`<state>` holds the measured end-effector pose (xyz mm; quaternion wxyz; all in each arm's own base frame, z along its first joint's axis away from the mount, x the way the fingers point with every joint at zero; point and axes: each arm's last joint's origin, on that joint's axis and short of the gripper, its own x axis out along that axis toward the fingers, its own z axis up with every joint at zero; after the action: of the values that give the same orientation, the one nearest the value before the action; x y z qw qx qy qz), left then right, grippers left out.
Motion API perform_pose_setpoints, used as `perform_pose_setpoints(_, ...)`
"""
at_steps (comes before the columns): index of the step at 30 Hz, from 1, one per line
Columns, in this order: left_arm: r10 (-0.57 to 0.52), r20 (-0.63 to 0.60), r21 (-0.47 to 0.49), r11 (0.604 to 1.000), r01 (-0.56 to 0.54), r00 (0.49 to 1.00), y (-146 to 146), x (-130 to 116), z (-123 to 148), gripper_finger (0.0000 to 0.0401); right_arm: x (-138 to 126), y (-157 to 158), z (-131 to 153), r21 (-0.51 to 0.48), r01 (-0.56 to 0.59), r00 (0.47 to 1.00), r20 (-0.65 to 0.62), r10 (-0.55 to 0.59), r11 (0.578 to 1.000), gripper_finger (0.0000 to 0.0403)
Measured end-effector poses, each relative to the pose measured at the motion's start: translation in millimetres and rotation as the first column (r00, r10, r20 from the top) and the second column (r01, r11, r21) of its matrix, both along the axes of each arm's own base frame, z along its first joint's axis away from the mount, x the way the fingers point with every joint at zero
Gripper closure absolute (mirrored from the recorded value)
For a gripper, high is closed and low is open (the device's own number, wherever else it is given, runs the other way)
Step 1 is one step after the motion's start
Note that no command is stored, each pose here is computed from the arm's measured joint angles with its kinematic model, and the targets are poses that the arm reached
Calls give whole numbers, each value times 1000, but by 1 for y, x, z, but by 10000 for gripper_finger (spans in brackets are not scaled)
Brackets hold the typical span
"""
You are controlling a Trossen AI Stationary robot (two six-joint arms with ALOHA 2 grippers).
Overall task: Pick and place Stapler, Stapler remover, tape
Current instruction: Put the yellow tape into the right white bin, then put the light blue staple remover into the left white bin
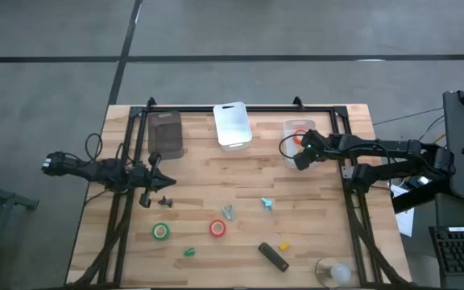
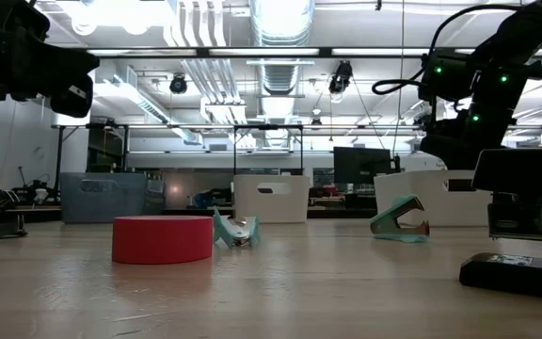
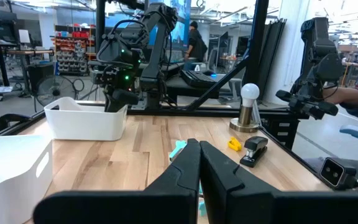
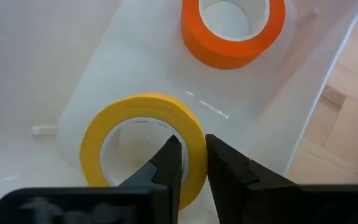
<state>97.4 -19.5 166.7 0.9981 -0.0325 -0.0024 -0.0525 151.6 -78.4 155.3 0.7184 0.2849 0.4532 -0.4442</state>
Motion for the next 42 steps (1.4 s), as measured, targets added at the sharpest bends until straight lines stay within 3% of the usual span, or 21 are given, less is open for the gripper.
perform_pose_setpoints(11,0,0,0,1000,0,1000,0,0,0,391,3,-2,6,-35,0,1000,3,0,999,261)
perform_pose_setpoints(22,0,0,0,1000,0,1000,0,0,0,391,23,1,54,-122,-100,983,143,118,987,244)
perform_pose_setpoints(30,0,0,0,1000,0,1000,0,0,0,391,42,40,63,-111,-254,938,214,272,961,258)
perform_pose_setpoints(38,0,0,0,1000,0,1000,0,0,0,391,62,93,64,-140,-446,822,328,466,884,273)
perform_pose_setpoints(42,0,0,0,1000,0,1000,0,0,0,391,67,114,64,-97,-451,794,411,448,887,281)
